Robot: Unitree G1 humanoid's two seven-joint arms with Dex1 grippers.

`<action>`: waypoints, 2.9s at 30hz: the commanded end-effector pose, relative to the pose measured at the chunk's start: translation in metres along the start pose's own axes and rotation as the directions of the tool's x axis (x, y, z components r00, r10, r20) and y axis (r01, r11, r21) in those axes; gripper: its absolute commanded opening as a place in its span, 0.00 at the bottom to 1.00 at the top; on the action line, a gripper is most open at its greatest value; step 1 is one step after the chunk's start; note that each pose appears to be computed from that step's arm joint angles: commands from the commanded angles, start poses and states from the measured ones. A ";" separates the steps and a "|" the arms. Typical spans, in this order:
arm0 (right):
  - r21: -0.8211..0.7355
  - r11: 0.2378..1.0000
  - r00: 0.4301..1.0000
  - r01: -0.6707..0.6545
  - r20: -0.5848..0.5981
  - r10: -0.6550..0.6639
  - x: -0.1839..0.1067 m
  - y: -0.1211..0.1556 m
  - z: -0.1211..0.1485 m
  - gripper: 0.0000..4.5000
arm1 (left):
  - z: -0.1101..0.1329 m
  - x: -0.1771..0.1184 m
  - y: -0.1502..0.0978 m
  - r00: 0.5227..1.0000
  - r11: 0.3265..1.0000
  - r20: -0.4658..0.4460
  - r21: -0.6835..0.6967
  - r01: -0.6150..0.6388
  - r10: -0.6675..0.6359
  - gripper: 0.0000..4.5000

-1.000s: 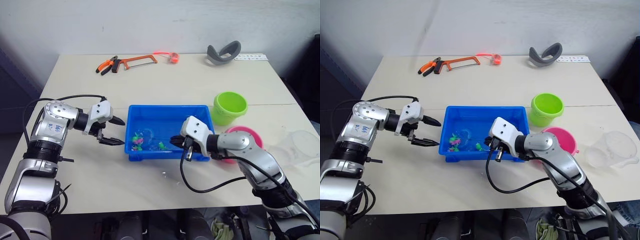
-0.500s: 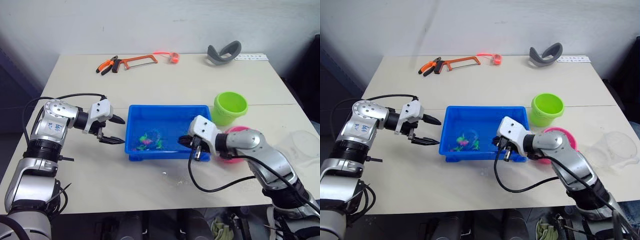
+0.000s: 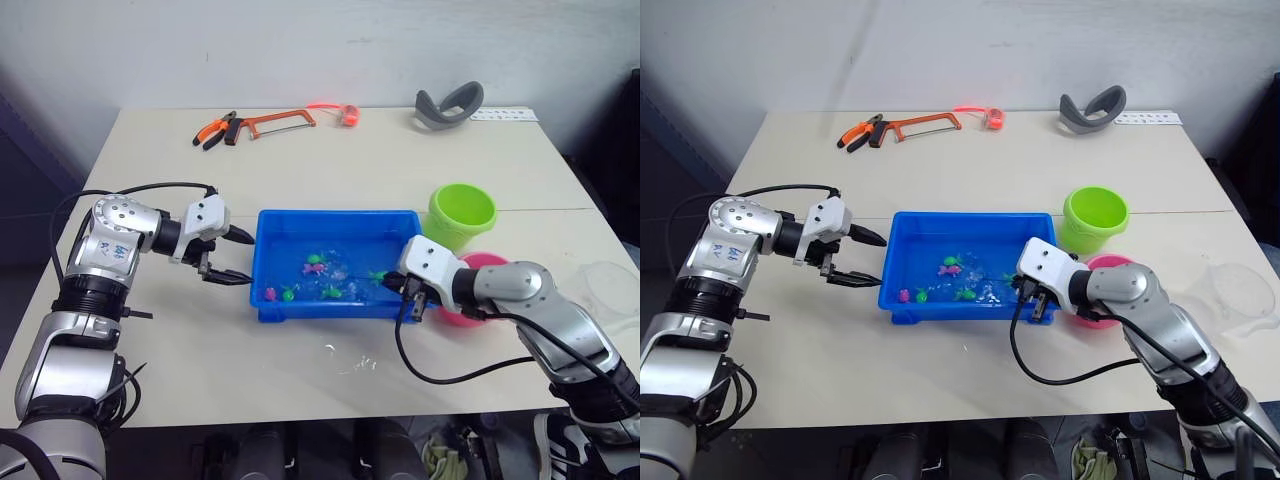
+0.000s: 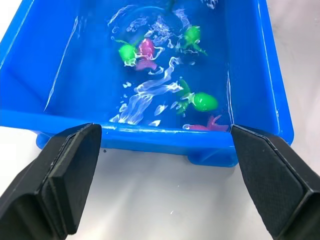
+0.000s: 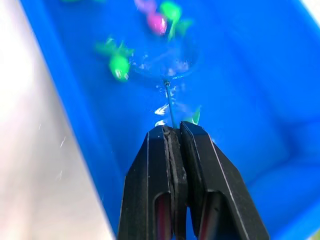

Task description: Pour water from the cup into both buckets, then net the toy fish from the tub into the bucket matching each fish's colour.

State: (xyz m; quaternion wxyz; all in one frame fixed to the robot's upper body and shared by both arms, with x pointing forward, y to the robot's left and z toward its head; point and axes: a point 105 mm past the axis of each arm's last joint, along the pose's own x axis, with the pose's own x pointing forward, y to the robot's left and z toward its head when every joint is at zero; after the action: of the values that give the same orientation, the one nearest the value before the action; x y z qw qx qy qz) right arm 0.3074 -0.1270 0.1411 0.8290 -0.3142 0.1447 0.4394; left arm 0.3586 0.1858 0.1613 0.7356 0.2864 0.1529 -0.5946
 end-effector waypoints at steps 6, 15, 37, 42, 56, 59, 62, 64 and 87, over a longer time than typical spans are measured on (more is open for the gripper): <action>0.025 1.000 0.998 -0.011 0.068 0.010 -0.014 0.009 0.015 0.00 | 0.011 -0.004 0.006 1.000 0.998 0.013 0.054 -0.016 0.015 0.99; 0.061 0.997 0.995 0.050 0.083 -0.055 0.005 -0.006 0.017 0.00 | 0.014 -0.003 0.007 1.000 0.998 0.022 0.059 -0.018 0.017 0.99; 0.164 0.986 0.960 -0.011 0.277 -0.035 0.001 0.001 0.057 0.00 | 0.027 -0.004 0.013 0.993 0.998 0.101 0.032 -0.062 0.059 0.99; 0.170 0.985 0.955 0.032 0.286 -0.081 -0.027 0.003 0.058 0.00 | 0.057 0.004 0.014 0.966 1.000 0.256 -0.008 -0.020 0.021 0.99; 0.261 0.925 0.922 0.276 0.199 -0.332 -0.125 0.021 0.031 0.00 | 0.115 0.064 -0.022 0.872 0.975 0.435 0.090 0.204 -0.222 0.99; 0.281 0.893 0.905 0.352 0.143 -0.401 -0.148 0.023 0.020 0.00 | 0.126 0.073 -0.024 0.852 0.970 0.463 0.109 0.219 -0.244 0.99; 0.291 0.857 0.884 0.425 0.071 -0.463 -0.169 0.025 0.008 0.00 | 0.133 0.080 -0.028 0.835 0.963 0.481 0.126 0.237 -0.268 0.99; 0.286 0.822 0.859 0.493 -0.006 -0.512 -0.186 0.026 -0.004 0.00 | 0.136 0.084 -0.033 0.825 0.955 0.481 0.149 0.256 -0.297 0.99; -0.805 0.582 0.696 0.119 -0.351 -0.627 -0.231 0.013 -0.045 0.00 | 0.138 0.086 -0.025 0.841 0.954 0.455 0.192 0.229 -0.294 0.99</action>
State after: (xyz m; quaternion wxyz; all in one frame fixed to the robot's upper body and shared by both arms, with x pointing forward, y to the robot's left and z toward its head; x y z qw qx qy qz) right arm 0.1649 -0.2883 0.2083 0.6704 -0.7072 0.1590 0.1587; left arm 0.3400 0.0332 0.2049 0.6444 0.1372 -0.0151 -0.7521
